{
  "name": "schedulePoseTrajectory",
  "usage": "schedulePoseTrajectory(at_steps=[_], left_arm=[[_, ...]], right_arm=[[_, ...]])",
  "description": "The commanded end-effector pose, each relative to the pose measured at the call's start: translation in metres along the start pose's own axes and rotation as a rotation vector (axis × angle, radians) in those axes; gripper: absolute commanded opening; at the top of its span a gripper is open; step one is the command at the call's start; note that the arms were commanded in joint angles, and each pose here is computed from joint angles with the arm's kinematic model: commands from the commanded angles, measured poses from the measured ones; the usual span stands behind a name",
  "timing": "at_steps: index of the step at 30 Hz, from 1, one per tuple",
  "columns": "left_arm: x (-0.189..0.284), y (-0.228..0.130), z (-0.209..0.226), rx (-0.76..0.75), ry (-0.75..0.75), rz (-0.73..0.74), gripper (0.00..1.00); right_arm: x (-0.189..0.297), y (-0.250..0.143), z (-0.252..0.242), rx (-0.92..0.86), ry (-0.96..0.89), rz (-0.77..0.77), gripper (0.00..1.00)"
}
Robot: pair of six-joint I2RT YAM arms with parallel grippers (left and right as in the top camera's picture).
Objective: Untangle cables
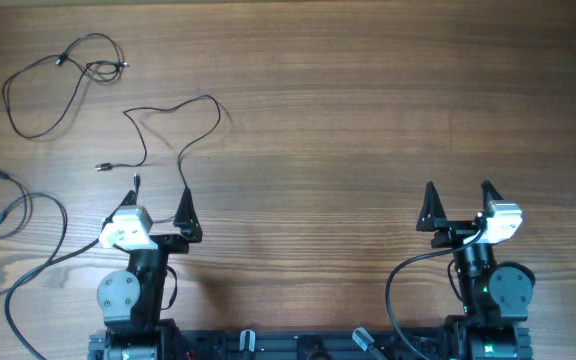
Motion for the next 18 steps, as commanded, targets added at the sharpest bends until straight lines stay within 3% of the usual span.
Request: schedulePoseTrajectory(at_steps=[1, 18], left_arm=[[0.0, -0.002, -0.002, -0.02, -0.018, 0.004, 1.0], [0.0, -0.002, -0.002, -0.02, -0.018, 0.005, 1.0]], right_arm=[[0.001, 0.003, -0.001, 0.081, -0.015, -0.021, 1.0], [-0.005, -0.013, -0.001, 0.123, 0.002, 0.074, 1.0]])
Point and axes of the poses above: each gripper's point midway between its finger pads, its own x axis back along the fingers, its own z axis along the line the jaws close on, y = z × x, the point moved 6 cm from there along x, back along the fingers, and after that the axes turned 4 degrees about x, right-handed, at the moved point
